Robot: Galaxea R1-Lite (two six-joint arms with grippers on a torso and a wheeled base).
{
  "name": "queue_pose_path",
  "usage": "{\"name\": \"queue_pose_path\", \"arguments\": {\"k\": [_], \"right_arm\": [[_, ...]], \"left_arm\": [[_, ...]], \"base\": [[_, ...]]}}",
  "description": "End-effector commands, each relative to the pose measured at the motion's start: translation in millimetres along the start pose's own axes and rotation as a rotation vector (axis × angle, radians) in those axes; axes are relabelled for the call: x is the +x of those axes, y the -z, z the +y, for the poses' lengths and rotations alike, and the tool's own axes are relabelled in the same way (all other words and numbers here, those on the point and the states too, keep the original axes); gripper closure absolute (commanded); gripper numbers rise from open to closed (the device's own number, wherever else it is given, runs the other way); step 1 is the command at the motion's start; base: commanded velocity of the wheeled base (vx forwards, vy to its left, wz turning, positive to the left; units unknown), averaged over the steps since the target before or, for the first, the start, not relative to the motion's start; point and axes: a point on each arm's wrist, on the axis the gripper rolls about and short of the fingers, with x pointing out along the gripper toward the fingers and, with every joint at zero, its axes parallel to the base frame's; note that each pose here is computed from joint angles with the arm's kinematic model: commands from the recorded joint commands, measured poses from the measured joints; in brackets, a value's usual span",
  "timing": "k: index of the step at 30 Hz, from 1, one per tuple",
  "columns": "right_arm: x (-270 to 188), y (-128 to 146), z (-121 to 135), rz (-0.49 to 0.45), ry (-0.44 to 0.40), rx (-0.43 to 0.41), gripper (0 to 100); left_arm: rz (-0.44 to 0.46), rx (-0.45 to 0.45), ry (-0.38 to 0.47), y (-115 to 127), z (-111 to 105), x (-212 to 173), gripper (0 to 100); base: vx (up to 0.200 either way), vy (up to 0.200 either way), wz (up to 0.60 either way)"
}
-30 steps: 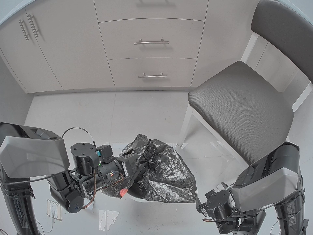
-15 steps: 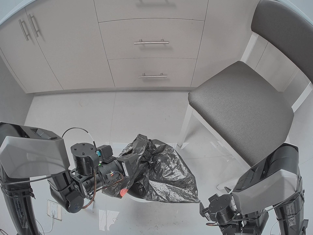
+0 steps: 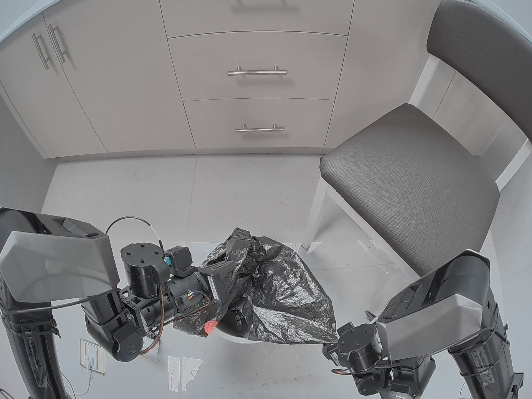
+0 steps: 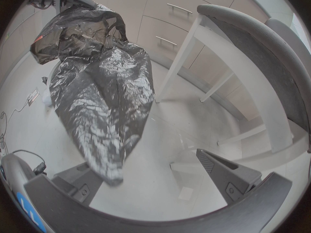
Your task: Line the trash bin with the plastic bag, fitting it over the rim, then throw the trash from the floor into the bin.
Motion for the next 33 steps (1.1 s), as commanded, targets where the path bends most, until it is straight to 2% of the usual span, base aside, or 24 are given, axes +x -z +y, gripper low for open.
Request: {"name": "queue_pose_path", "arguments": {"k": [1,12,23,31,33], "right_arm": [[19,-12,8,-0.057,0.019,0.026,0],[32,-44,20,-0.173,0.020,0.067,0],[44,-76,30,-0.283,0.040,0.034,0],[47,-86,40,-0.332,0.012,0.047,0],[48,-95,46,-0.368,0.001,0.052,0]], "left_arm": [[0.004,-0.001,0.000,1,0,0,100],[0.006,0.000,0.004,2,-1,0,100],[0.005,0.003,0.006,2,-2,1,100],[0.008,0.002,0.005,2,-2,1,100],[0.008,0.002,0.005,2,-2,1,100]], "base": [[0.000,0.000,0.00],[0.000,0.000,0.00],[0.000,0.000,0.00],[0.000,0.000,0.00],[0.000,0.000,0.00]]}}
